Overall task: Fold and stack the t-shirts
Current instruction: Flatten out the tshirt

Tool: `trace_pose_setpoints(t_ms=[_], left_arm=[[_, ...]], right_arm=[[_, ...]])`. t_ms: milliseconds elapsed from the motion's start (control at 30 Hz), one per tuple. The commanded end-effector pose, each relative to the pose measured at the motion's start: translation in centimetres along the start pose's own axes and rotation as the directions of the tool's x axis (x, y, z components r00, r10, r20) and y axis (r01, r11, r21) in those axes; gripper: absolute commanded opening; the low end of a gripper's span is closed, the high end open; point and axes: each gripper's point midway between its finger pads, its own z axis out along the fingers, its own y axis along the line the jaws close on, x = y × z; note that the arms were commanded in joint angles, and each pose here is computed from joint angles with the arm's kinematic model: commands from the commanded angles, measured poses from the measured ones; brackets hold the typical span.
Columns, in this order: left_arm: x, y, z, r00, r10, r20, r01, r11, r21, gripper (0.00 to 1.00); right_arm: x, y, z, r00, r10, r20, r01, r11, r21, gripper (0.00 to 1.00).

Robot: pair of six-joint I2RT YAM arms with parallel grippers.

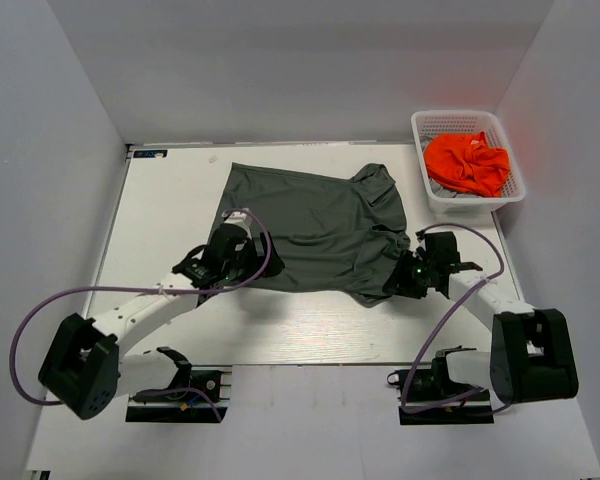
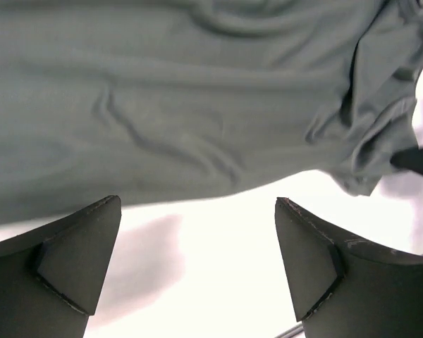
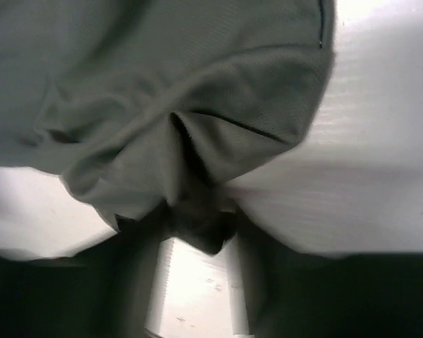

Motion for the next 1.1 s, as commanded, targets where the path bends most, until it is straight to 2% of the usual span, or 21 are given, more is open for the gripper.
trace_pose_setpoints(t_ms=[0,67,100,233,267,367,400,467,567,600,700,733,800,833,867,1067], left_arm=[[1.2,0.2,-1.4,1.000,-0.025,-0.001,0.025,0.999,0.033,1.00],[1.3,0.5,-1.8,0.999,-0.037,0.008,0.037,0.999,0.022,1.00],[1.5,0.9,-2.0,0.999,-0.037,0.004,0.037,0.999,0.002,1.00],[1.6,1.3,-2.3,0.999,-0.036,0.003,0.037,0.999,-0.012,1.00],[1.4,1.1,-2.4,0.999,-0.036,0.002,0.036,0.999,-0.013,1.00],[0.9,0.8,-2.6,0.999,-0.037,0.008,0.037,0.999,-0.008,1.00],[0.7,0.8,-2.8,0.999,-0.046,0.010,0.046,0.999,-0.018,1.00],[0.8,1.1,-2.9,0.999,-0.045,0.002,0.045,0.998,-0.037,1.00],[1.0,1.7,-3.1,0.999,-0.053,-0.009,0.052,0.996,-0.074,1.00],[0.7,1.8,-3.2,0.999,-0.052,0.000,0.052,0.995,-0.086,1.00],[0.7,2.0,-3.4,0.998,-0.062,-0.003,0.061,0.993,-0.104,1.00],[0.7,2.0,-3.4,0.998,-0.062,-0.003,0.061,0.993,-0.104,1.00],[0.5,1.8,-3.3,0.998,-0.062,-0.003,0.061,0.993,-0.104,1.00],[0.6,2.1,-3.3,0.998,-0.061,-0.004,0.060,0.991,-0.118,1.00],[0.5,2.1,-3.2,0.998,-0.061,-0.007,0.059,0.991,-0.121,1.00],[0.1,3.5,-2.5,0.997,-0.072,0.010,0.073,0.977,-0.198,1.00]], right_arm=[[0.3,-0.1,0.8,1.000,0.001,-0.029,-0.001,1.000,-0.007,0.34],[1.0,-0.1,0.7,0.998,0.011,-0.060,-0.012,1.000,-0.008,0.04],[0.9,-0.1,0.5,0.998,0.009,-0.061,-0.009,1.000,-0.004,0.00],[1.4,0.3,-2.1,0.996,0.011,-0.087,-0.009,0.999,0.032,0.00],[2.4,0.2,-3.3,0.989,0.045,-0.141,-0.036,0.997,0.067,0.00],[2.0,0.8,-5.5,0.989,0.069,-0.133,-0.057,0.994,0.093,0.00],[3.0,0.8,-6.7,0.978,0.106,-0.182,-0.083,0.989,0.126,0.00],[3.9,0.3,-7.4,0.968,0.137,-0.209,-0.102,0.980,0.169,0.01],[6.5,-1.9,-7.2,0.944,0.218,-0.249,-0.147,0.950,0.275,0.06],[7.6,-2.3,-6.9,0.936,0.225,-0.272,-0.148,0.949,0.277,0.11],[7.5,-2.5,-6.3,0.933,0.261,-0.249,-0.185,0.939,0.291,0.16],[6.8,-2.5,-6.4,0.937,0.265,-0.226,-0.190,0.933,0.304,0.35],[5.6,-2.6,-6.6,0.952,0.237,-0.192,-0.169,0.934,0.315,0.61],[3.7,-1.6,-7.0,0.965,0.213,-0.151,-0.164,0.945,0.283,0.80],[3.1,-1.3,-7.1,0.973,0.183,-0.142,-0.140,0.953,0.267,0.90],[-2.3,1.0,-8.1,0.999,0.032,0.027,-0.036,0.984,0.175,0.90]])
